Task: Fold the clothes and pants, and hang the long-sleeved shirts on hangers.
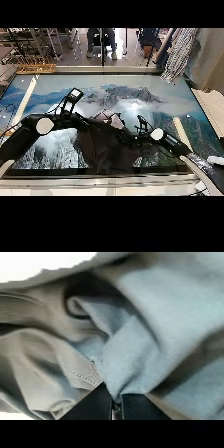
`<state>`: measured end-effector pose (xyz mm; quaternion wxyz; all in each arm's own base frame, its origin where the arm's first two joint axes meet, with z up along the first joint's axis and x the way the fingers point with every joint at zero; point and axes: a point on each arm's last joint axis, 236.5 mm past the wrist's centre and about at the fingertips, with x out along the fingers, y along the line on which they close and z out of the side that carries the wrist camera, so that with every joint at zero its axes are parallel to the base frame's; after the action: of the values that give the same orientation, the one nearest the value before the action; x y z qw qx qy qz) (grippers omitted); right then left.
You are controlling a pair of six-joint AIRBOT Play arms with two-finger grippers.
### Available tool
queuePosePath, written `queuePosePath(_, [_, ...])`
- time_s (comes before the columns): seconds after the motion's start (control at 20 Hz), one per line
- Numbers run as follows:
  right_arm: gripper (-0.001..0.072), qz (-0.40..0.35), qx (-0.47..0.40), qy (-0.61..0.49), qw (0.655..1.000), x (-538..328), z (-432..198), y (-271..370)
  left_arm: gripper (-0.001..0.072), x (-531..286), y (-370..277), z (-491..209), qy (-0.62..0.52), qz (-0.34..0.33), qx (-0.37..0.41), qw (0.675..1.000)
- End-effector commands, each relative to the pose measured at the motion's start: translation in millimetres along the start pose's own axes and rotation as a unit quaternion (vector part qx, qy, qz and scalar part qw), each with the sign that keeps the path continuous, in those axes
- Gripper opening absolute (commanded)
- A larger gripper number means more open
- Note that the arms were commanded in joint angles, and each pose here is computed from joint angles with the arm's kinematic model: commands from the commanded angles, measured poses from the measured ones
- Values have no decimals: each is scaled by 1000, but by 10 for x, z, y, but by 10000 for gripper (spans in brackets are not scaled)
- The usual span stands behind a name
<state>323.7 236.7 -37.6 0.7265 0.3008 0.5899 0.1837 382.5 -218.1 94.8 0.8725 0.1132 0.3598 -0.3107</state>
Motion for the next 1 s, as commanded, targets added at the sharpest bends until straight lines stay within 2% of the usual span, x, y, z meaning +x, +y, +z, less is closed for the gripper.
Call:
queuePosePath(0.0, [25,-14,-84,-32,996,-238,359,276,12,-121,115,348,-54,19,12,998])
queuePosePath(0.1, [25,-12,-177,-109,978,-668,893,784,12,-468,348,904,-128,52,12,990])
queuePosePath(0.25, [25,22,-300,-291,908,-1710,1682,1841,11,-1251,803,1697,-243,88,-27,966])
queuePosePath(0.35, [24,30,-368,-328,870,-2187,1742,2289,11,-1671,1079,1899,-293,76,-89,949])
queuePosePath(0.45, [25,17,-405,-265,875,-2147,1499,2270,11,-1588,1173,1570,-239,37,-138,960])
queuePosePath(0.55, [25,-2,-404,-144,903,-1797,1120,1928,9,-1118,902,748,-77,-39,-163,983])
queuePosePath(0.65, [26,-14,-380,-24,925,-1391,764,1512,9,-644,326,-105,60,-135,-192,970])
queuePosePath(0.75, [49,-30,-341,46,939,-1023,589,1120,10,-260,-222,-682,117,-203,-222,947])
queuePosePath(0.8, [250,-42,-322,57,944,-871,581,947,12,-122,-448,-880,129,-228,-231,937])
queuePosePath(0.85, [487,-61,-301,56,950,-788,625,776,43,-8,-595,-1031,132,-240,-225,935])
queuePosePath(0.95, [518,-83,-268,57,958,-750,662,535,449,93,-540,-1048,123,-218,-206,946])
